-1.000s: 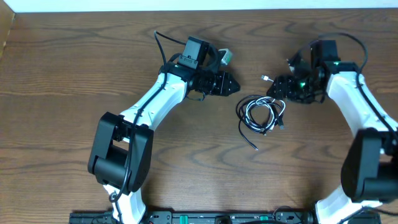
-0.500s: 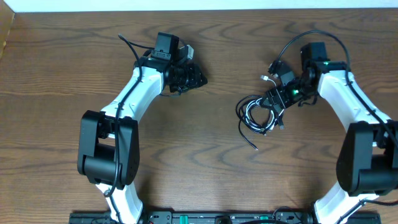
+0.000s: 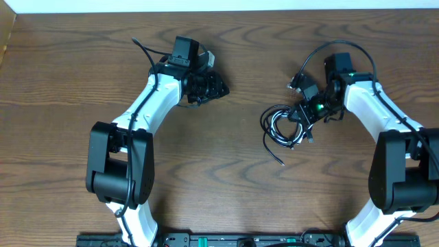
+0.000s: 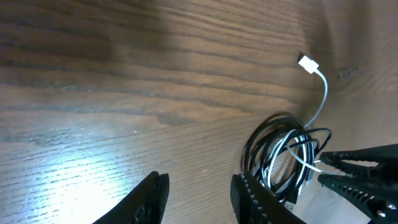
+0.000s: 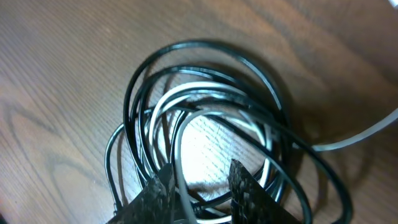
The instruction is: Untangle cables
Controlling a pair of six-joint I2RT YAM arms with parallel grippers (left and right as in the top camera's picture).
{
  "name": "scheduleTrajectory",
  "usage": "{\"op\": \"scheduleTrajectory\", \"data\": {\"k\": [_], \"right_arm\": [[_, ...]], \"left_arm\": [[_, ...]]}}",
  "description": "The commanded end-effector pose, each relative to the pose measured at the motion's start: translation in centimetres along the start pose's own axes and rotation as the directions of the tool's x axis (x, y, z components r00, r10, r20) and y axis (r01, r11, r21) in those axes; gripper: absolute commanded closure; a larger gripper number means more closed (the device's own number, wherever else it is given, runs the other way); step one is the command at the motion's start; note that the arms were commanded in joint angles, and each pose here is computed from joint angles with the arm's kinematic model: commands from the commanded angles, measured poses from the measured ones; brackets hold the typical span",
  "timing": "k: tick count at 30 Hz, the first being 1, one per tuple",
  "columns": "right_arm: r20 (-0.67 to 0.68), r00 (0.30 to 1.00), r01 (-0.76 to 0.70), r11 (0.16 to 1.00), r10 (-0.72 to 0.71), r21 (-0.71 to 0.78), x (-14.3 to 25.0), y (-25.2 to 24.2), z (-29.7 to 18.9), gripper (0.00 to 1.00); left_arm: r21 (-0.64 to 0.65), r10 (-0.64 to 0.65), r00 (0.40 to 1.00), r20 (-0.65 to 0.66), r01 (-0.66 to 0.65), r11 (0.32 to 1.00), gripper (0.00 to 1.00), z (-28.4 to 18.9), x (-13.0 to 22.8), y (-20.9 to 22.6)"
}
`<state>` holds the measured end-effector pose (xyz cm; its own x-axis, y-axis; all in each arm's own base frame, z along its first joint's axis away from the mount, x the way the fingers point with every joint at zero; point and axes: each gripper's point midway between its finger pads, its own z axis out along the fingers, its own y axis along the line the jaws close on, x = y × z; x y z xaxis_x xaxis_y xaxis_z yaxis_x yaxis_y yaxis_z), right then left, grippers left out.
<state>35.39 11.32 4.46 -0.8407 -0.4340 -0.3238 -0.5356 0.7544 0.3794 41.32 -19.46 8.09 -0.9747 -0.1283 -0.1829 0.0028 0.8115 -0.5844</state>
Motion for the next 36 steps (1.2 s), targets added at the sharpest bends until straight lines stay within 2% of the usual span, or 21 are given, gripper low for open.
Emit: {"op": "scheduleTrajectory", "data": {"k": [1, 2, 5, 9, 11, 16, 19, 23, 25, 26, 33, 35, 36], "right_arm": [[-0.017, 1.0, -0.017, 0.999, 0.017, -0.028, 0.8, 0.5, 1.0, 0.65], [-0.01, 1.0, -0.027, 0.999, 0.027, -0.025, 0.6, 0.4, 1.0, 0.62], [0.019, 0.997, -0.073, 0.997, 0.073, -0.026, -0.1, 0.3, 1.1, 0.69], [0.056, 0.982, -0.179, 0.983, 0.18, -0.03, -1.1, 0.1, 1.0, 0.93], [0.065, 0.968, -0.241, 0.97, 0.242, -0.033, -1.4, 0.0, 1.0, 0.99], [0.098, 0.931, -0.344, 0.935, 0.352, -0.09, -2.9, 0.8, -0.1, 0.99], [0.185, 0.928, -0.287, 0.937, 0.324, -0.199, -5.9, 3.4, -3.3, 0.99], [0.316, 0.906, -0.211, 0.947, 0.283, -0.242, -8.5, 6.5, -9.0, 0.99], [0.363, 0.893, -0.187, 0.953, 0.266, -0.237, -9.0, 7.6, -11.1, 0.99], [0.403, 0.879, -0.17, 0.958, 0.253, -0.231, -9.2, 8.6, -12.9, 0.99], [0.62, 0.754, -0.179, 0.976, 0.215, -0.121, -9.1, 11.7, -21.9, 0.99], [0.669, 0.707, -0.281, 0.959, 0.231, -0.034, -8.3, 10.3, -23.5, 0.99], [0.682, 0.678, -0.386, 0.922, 0.275, 0.012, -7.5, 8.8, -23.8, 0.99]], "left_arm": [[-0.009, -0.003, 1.0, 0.004, 0.003, 1.0, 0.62, -0.1, -0.1, 0.0], [-0.009, -0.003, 1.0, 0.004, 0.003, 1.0, 0.62, -0.1, -0.1, 0.0], [-0.009, -0.003, 1.0, 0.004, 0.003, 1.0, 0.62, -0.1, -0.1, 0.0], [-0.008, -0.002, 1.0, 0.005, 0.002, 1.0, 0.62, -0.1, -0.1, 0.0], [-0.009, -0.003, 1.0, 0.005, 0.003, 1.0, 0.61, -0.1, -0.1, 0.0], [-0.008, -0.002, 1.0, 0.005, 0.002, 1.0, 0.61, -0.1, -0.1, 0.0], [-0.008, 0.0, 1.0, 0.005, 0.001, 1.0, 0.61, -0.1, -0.1, 0.0], [-0.01, 0.015, 1.0, 0.002, -0.015, 1.0, 0.61, -0.1, 0.0, 0.0], [-0.01, 0.016, 1.0, 0.002, -0.016, 1.0, 0.6, -0.1, 0.0, 0.0], [-0.01, 0.02, 1.0, 0.002, -0.02, 1.0, 0.53, -0.1, 0.0, 0.0], [-0.009, 0.023, 1.0, 0.002, -0.023, 1.0, 0.5, -0.1, 0.0, 0.0], [-0.009, 0.023, 1.0, 0.002, -0.023, 1.0, 0.47, -0.1, 0.0, 0.0], [-0.009, 0.023, 1.0, 0.002, -0.023, 1.0, 0.46, -0.1, 0.0, 0.0]]}}
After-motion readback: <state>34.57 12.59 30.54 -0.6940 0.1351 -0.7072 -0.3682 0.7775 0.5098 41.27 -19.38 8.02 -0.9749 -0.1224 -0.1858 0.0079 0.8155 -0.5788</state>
